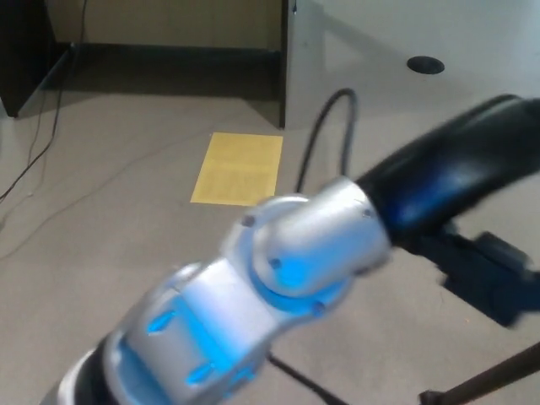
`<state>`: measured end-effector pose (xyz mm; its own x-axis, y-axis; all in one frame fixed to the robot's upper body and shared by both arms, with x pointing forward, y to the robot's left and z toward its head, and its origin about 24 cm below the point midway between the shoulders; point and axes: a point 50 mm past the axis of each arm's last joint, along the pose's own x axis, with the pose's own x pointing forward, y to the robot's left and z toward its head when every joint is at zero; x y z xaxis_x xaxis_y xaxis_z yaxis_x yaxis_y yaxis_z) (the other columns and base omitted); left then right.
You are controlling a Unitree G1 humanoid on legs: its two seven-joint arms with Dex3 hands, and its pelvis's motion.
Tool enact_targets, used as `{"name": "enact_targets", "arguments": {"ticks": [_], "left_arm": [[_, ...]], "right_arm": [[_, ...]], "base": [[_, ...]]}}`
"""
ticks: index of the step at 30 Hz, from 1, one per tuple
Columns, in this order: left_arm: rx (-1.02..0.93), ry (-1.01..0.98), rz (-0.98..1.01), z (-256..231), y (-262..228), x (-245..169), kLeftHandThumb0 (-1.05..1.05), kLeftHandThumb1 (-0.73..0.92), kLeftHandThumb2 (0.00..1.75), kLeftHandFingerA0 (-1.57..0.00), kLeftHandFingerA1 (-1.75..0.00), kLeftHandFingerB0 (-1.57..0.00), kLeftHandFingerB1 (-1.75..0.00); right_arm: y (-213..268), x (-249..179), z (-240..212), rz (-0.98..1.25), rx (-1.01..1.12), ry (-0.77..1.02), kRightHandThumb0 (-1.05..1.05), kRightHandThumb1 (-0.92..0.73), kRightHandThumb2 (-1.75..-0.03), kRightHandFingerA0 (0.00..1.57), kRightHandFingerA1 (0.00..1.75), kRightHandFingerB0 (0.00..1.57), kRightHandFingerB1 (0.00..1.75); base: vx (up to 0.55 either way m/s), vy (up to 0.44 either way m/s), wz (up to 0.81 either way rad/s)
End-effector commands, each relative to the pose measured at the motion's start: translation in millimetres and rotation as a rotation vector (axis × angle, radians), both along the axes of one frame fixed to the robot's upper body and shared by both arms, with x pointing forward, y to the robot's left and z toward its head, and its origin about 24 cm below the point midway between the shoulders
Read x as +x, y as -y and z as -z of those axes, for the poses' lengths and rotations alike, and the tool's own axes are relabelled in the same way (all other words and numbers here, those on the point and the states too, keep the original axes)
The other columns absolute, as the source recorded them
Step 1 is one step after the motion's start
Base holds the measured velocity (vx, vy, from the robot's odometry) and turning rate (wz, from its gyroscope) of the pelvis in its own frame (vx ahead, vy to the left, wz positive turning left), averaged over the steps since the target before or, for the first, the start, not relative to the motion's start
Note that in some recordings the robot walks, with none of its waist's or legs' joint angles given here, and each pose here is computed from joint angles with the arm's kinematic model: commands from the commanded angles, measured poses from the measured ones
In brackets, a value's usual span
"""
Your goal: There is a tripod standing in front of the robot and the robot extends its left arm to grab it. It lifts the tripod and passes it to a person.
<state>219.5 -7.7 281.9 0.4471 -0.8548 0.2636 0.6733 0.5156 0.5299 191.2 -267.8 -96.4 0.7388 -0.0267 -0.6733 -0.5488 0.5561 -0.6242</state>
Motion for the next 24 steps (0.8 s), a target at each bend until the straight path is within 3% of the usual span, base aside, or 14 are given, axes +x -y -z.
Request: {"name": "enact_targets", "arguments": {"ticks": [1, 3, 4, 5, 10, 11, 12, 13, 18, 19, 20, 21, 22, 24], "left_arm": [[-0.027, -0.058, -0.068, 8.2, -39.6, 10.2, -0.79, 0.4, 0.73, 0.0, 0.0, 0.0, 0.0], [-0.034, -0.074, -0.109, 14.1, -54.7, 11.7, -0.79, 0.42, 0.76, 0.0, 0.0, 0.0, 0.0], [-0.043, -0.106, -0.159, 29.3, -76.2, 13.7, -0.75, 0.49, 0.6, 0.0, 0.0, 0.0, 0.0], [-0.036, -0.124, -0.176, 37.3, -84.9, 14.2, -0.71, 0.5, 0.58, 0.0, -0.01, 0.0, 0.0], [0.069, -0.264, -0.328, 95.5, -130.5, 18.1, -0.74, 0.49, 0.59, 0.0, 0.0, 0.0, 0.0], [0.122, -0.342, -0.434, 125.4, -156.9, 20.6, -0.69, 0.49, 0.6, 0.0, -0.06, 0.0, 0.0], [0.143, -0.425, -0.503, 146.9, -175.9, 20.5, -0.73, 0.43, 0.77, 0.0, -0.11, 0.0, 0.0], [0.148, -0.449, -0.522, 153.6, -181.2, 19.2, -0.74, 0.44, 0.79, 0.0, -0.11, 0.0, 0.0], [0.241, -0.591, -0.762, 222.0, -236.5, 6.5, -0.62, 0.39, 0.73, -0.04, -0.26, 0.0, -0.05], [0.292, -0.622, -0.946, 259.1, -266.8, -6.4, -0.61, 0.38, 0.76, -0.04, -0.39, -0.02, -0.12], [0.274, -0.671, -1.026, 277.1, -280.2, -16.8, -0.55, 0.37, 0.73, -0.05, -0.41, -0.01, -0.17], [0.26, -0.702, -1.062, 286.5, -286.8, -22.7, -0.54, 0.37, 0.73, -0.03, -0.37, -0.01, -0.17], [0.301, -0.715, -1.103, 299.5, -292.3, -34.0, -0.55, 0.4, 0.74, -0.05, -0.36, 0.0, -0.2], [0.379, -0.691, -1.144, 311.1, -298.0, -46.0, -0.54, 0.39, 0.78, -0.02, -0.43, -0.01, -0.27]], "right_arm": [[3.5, 1.0, -1.2, 0.01, -0.005, -0.011, -0.42, -0.75, -0.62, 0.65, 0.45, 0.45, 0.36], [3.1, 2.8, -1.8, 0.006, -0.006, -0.014, -0.42, -0.76, -0.62, 0.64, 0.44, 0.44, 0.36], [4.2, 3.3, -1.9, 0.018, -0.003, -0.013, -0.41, -0.75, -0.62, 0.65, 0.44, 0.45, 0.36], [5.0, 3.0, -2.2, 0.02, -0.002, -0.012, -0.41, -0.75, -0.62, 0.65, 0.45, 0.45, 0.36], [10.1, -0.2, -2.7, 0.031, -0.001, -0.013, -0.41, -0.75, -0.62, 0.64, 0.42, 0.45, 0.36], [9.7, 0.2, -2.4, 0.026, -0.009, -0.016, -0.42, -0.74, -0.62, 0.63, 0.42, 0.46, 0.36], [9.7, 1.5, -2.8, 0.034, -0.008, -0.012, -0.42, -0.74, -0.62, 0.62, 0.41, 0.46, 0.36], [10.0, 0.9, -2.7, 0.037, -0.008, -0.012, -0.42, -0.74, -0.62, 0.61, 0.41, 0.47, 0.37], [12.0, 2.1, -4.4, 0.058, -0.017, 0.014, -0.43, -0.72, -0.61, 0.65, 0.43, 0.47, 0.37], [11.7, 2.6, -4.7, 0.054, -0.03, 0.02, -0.42, -0.73, -0.61, 0.66, 0.44, 0.47, 0.36], [11.4, -0.3, -3.2, 0.051, -0.031, 0.013, -0.42, -0.73, -0.61, 0.66, 0.45, 0.46, 0.36], [11.2, -0.7, -3.1, 0.051, -0.031, 0.013, -0.48, -0.59, -0.89, 0.58, 0.58, 0.4, 0.5], [12.9, -5.7, -2.1, 0.047, -0.028, 0.01, -0.42, -0.73, -0.61, 0.66, 0.45, 0.47, 0.37], [14.3, -9.8, -1.0, 0.045, -0.03, 0.004, -0.42, -0.73, -0.61, 0.66, 0.43, 0.46, 0.36]], "base": [[0.0, 0.0, 0.0], [0.0, 0.0, 0.0], [0.0, 0.0, 0.0], [0.0, 0.0, 0.0], [0.0, 0.0, 0.0], [0.0, 0.0, 0.0], [0.0, 0.0, 0.0], [0.0, 0.0, 0.0], [0.0, 0.0, 0.0], [0.0, 0.0, 0.0], [0.0, 0.0, 0.0], [0.0, 0.0, 0.0], [0.0, 0.0, 0.0], [0.0, 0.0, 0.0]]}}
